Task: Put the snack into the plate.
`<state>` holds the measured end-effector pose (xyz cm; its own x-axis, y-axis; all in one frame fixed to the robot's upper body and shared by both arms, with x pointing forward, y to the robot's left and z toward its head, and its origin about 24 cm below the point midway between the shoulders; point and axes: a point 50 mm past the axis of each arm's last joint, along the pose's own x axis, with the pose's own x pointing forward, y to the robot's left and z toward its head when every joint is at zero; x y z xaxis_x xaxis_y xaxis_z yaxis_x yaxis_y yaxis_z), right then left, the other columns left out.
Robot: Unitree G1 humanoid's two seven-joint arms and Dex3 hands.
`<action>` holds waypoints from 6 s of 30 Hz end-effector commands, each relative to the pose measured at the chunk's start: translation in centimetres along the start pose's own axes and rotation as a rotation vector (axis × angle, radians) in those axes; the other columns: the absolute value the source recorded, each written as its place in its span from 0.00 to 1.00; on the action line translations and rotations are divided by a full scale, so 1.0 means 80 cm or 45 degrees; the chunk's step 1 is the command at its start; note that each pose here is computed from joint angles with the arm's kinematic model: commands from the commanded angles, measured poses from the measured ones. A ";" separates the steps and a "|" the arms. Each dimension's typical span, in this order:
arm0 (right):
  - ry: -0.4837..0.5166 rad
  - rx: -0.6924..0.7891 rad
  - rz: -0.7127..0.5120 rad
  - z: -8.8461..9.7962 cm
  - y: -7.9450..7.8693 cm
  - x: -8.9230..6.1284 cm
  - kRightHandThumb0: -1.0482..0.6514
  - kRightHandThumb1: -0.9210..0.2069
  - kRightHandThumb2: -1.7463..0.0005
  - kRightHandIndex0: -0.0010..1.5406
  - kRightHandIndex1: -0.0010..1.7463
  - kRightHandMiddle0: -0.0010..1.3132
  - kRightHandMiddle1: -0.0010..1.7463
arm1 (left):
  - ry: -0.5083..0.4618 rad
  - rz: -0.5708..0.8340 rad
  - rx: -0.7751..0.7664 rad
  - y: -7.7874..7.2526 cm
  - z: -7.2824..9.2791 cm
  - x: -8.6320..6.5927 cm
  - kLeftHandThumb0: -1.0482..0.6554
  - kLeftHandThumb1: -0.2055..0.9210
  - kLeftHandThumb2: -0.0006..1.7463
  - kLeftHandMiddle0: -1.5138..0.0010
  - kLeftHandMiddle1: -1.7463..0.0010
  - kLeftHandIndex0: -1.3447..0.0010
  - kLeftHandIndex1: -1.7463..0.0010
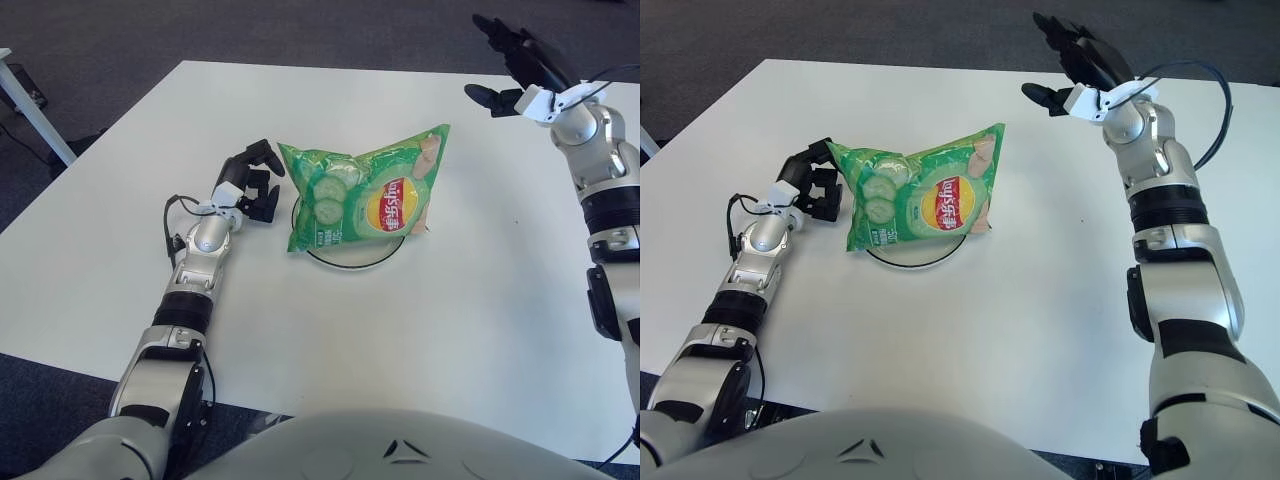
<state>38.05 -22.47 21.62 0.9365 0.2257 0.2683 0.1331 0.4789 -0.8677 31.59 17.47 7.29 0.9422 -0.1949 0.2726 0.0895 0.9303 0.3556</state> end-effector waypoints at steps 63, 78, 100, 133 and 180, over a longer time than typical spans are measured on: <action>0.765 1.348 -0.258 -0.066 0.127 -0.114 0.58 0.15 0.61 0.31 0.80 0.18 1.00 | 0.267 -0.013 -0.189 0.000 -0.052 -0.027 0.32 0.41 0.80 0.17 0.00 0.51 0.00; 0.805 1.457 -0.316 -0.064 0.180 -0.159 0.61 0.41 0.40 0.43 0.81 0.26 1.00 | 0.269 -0.004 -0.257 0.003 -0.054 -0.028 0.33 0.45 0.76 0.18 0.00 0.54 0.00; 0.852 1.649 -0.040 -0.066 0.211 -0.179 0.61 0.78 0.08 0.55 0.95 0.46 1.00 | 0.303 -0.029 -0.347 0.006 -0.058 -0.029 0.34 0.47 0.75 0.17 0.00 0.55 0.00; 1.029 1.878 0.177 -0.067 0.199 -0.172 0.32 0.59 0.20 0.85 1.00 0.51 1.00 | 0.306 -0.054 -0.432 -0.001 -0.058 -0.030 0.34 0.50 0.73 0.17 0.00 0.57 0.00; 0.961 1.862 0.146 -0.067 0.190 -0.169 0.32 0.60 0.20 0.86 1.00 0.51 1.00 | 0.324 -0.063 -0.442 -0.001 -0.057 -0.031 0.34 0.49 0.73 0.19 0.00 0.56 0.00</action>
<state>31.24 -23.19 7.07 0.9746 0.0771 -0.2100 -0.0038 0.9443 0.3292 32.38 19.74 5.85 0.9707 -0.1957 0.1397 0.1872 0.9797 0.0719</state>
